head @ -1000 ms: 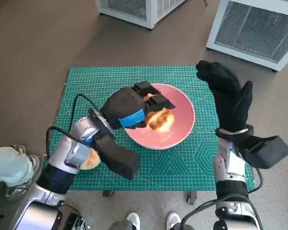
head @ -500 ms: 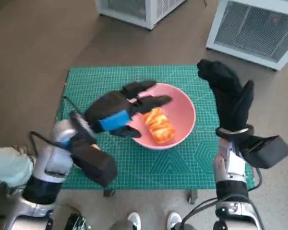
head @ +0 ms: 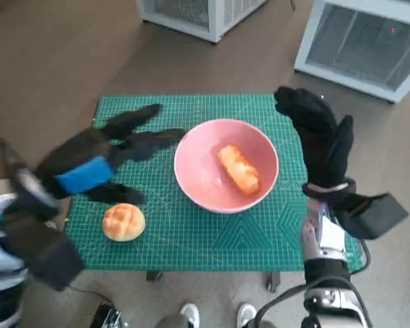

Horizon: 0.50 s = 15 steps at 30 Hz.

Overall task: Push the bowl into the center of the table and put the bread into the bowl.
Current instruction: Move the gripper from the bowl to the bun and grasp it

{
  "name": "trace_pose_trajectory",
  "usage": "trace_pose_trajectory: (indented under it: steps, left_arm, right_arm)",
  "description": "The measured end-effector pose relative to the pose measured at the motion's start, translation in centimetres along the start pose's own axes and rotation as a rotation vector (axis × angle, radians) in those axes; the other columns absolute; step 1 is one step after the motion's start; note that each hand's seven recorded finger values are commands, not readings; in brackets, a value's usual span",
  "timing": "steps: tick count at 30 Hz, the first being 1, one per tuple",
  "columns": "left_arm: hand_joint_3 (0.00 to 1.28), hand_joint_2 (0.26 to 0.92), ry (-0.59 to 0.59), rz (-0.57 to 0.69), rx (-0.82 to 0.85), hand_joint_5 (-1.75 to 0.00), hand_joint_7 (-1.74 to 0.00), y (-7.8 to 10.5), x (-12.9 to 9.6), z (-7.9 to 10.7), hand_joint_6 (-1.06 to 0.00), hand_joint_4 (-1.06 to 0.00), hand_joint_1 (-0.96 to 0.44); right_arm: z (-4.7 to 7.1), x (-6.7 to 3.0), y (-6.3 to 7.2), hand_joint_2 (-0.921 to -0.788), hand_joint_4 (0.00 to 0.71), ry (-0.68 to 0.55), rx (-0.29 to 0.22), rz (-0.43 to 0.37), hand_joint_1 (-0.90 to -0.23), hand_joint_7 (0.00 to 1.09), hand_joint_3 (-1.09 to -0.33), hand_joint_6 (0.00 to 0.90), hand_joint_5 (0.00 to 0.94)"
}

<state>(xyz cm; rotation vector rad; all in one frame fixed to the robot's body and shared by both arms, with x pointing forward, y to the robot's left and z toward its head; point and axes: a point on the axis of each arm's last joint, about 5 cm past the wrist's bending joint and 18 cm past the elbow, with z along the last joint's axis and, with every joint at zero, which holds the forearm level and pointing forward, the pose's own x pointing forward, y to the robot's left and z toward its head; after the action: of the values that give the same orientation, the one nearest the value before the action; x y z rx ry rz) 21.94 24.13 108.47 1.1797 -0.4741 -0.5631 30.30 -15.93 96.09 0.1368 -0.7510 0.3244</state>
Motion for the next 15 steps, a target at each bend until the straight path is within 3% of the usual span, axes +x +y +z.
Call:
trace_pose_trajectory:
  steps: [7, 15]
  left_arm:
    - [0.0, 0.721, 0.06, -0.044, 0.025, 0.0, 0.0, 0.5, -1.4, -0.2, -0.29, -0.03, -0.28]
    - [0.0, 0.729, 0.041, -0.06, -0.03, -0.01, 0.0, 0.0, -2.4, -1.0, -0.26, -0.05, -0.29]
  right_arm:
    - [-0.1, -0.04, 0.0, -0.921, 0.266, 0.01, -0.001, 0.003, -0.662, 0.5, -0.703, 0.125, 0.003]
    - [-0.2, 0.34, 0.3, -0.921, 0.264, 0.007, 0.01, 0.015, -0.669, 0.5, -0.704, 0.124, 0.001]
